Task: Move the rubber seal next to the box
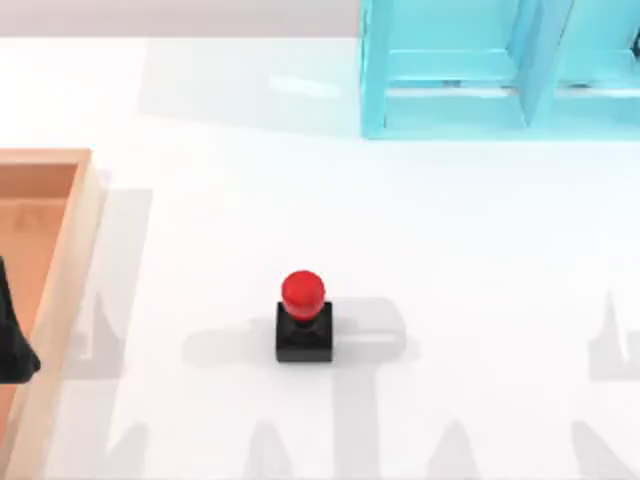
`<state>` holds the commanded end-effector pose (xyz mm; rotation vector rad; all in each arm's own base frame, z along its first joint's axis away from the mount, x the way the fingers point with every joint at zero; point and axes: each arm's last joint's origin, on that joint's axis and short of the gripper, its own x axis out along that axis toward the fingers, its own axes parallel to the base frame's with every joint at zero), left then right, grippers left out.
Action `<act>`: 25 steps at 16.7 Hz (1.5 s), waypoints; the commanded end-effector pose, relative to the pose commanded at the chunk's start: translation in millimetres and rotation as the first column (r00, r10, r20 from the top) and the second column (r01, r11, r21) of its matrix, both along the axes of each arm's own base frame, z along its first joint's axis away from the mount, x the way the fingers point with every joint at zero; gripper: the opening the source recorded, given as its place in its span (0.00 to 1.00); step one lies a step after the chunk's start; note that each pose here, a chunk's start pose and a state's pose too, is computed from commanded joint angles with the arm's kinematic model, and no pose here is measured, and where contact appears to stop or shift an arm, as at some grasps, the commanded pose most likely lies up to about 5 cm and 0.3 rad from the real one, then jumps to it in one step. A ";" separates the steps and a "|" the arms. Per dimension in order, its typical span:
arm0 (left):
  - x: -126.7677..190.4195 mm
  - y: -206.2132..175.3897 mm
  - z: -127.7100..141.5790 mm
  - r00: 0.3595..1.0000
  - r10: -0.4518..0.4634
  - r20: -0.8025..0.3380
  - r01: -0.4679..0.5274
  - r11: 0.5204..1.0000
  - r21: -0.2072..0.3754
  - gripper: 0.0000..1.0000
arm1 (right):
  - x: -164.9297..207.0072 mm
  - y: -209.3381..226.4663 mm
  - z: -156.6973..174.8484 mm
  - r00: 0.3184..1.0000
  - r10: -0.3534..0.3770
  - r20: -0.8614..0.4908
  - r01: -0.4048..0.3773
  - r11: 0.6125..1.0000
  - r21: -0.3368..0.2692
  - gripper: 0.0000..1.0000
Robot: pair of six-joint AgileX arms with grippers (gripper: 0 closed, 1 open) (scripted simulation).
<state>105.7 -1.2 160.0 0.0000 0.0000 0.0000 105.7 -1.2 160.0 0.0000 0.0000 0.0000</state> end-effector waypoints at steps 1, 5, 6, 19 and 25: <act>0.0 0.0 0.0 1.000 0.000 0.000 0.000 1.000 0.000 1.00 | 0.0 0.0 0.0 1.000 0.000 0.000 0.000 1.000 0.000 1.00; 0.4 -1.7 8.8 0.998 -0.015 -0.061 0.013 1.000 -0.026 1.00 | 0.0 0.0 0.0 1.000 0.000 0.000 0.000 1.000 0.000 1.00; 1.1 -2.8 14.7 0.995 -0.025 -0.099 0.021 0.999 -0.043 1.00 | 0.0 0.0 0.0 1.000 0.000 0.000 0.000 1.000 0.000 1.00; 107.1 -85.3 142.0 0.527 -0.203 -0.825 0.013 0.973 -0.231 1.00 | 0.0 0.0 0.0 1.000 0.000 0.000 0.000 1.000 0.000 1.00; 178.0 -185.7 124.3 0.163 -0.099 -0.982 -0.010 0.995 -0.101 1.00 | 0.0 0.0 0.0 1.000 0.000 0.000 0.000 1.000 0.000 1.00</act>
